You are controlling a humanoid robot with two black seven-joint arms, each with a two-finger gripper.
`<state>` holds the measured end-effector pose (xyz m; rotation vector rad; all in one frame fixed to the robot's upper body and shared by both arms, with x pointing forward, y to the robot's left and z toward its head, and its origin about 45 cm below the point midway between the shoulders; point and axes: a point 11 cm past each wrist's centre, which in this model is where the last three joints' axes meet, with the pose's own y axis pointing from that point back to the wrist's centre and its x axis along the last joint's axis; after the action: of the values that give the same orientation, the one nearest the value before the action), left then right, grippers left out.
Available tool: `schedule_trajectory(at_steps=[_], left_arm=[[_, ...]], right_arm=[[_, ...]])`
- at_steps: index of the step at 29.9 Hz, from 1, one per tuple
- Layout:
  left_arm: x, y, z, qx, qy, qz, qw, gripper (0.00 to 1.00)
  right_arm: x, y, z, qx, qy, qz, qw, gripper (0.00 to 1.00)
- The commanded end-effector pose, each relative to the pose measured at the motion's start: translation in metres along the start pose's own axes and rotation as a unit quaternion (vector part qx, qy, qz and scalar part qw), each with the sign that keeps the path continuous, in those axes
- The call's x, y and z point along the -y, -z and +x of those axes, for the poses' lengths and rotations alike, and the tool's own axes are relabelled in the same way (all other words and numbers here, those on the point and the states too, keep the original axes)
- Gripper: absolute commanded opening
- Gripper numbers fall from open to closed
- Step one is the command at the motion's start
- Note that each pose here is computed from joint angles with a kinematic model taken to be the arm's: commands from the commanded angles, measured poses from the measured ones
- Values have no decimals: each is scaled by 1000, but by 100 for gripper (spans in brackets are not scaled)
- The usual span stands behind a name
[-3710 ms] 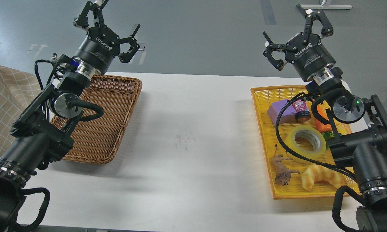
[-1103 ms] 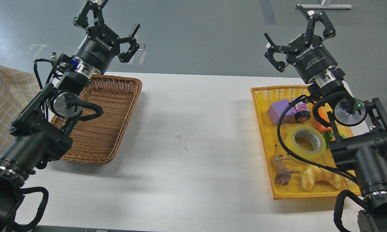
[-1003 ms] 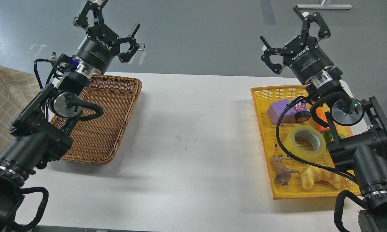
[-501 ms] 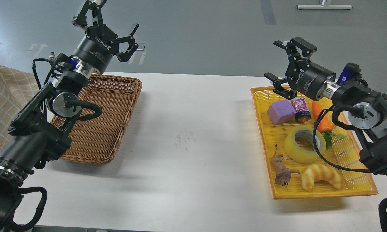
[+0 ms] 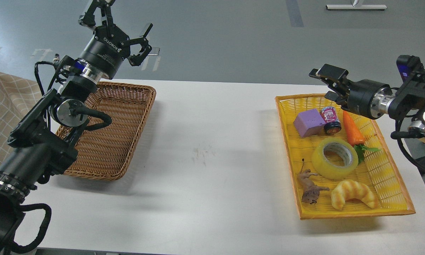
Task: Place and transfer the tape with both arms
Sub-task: 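Move the right gripper down toward the tape roll in the yellow basket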
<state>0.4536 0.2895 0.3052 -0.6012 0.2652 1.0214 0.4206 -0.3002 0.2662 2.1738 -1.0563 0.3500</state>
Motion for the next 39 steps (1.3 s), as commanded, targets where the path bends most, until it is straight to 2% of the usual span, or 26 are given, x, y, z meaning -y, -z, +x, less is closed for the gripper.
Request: schedule_trajectory(at_steps=[1, 7, 17, 32, 39], left_arm=[[0, -1, 0, 0, 1, -2, 1000, 98], [0, 1, -1, -3, 1, -2, 1000, 98], [0, 0, 0, -1, 0, -3, 1000, 98], [1, -1, -1, -1, 1, -4, 1000, 98], [1, -2, -1, 0, 1, -5, 1000, 98]], right_arm=[[-22, -4, 13, -35, -11, -15, 999, 100], [-50, -34, 30, -112, -33, -87, 989, 100], [-79, -41, 44, -151, -45, -117, 981, 100], [-96, -81, 34, -176, -29, -181, 967, 99], [-89, -92, 3, -210, 16, -195, 958, 97]])
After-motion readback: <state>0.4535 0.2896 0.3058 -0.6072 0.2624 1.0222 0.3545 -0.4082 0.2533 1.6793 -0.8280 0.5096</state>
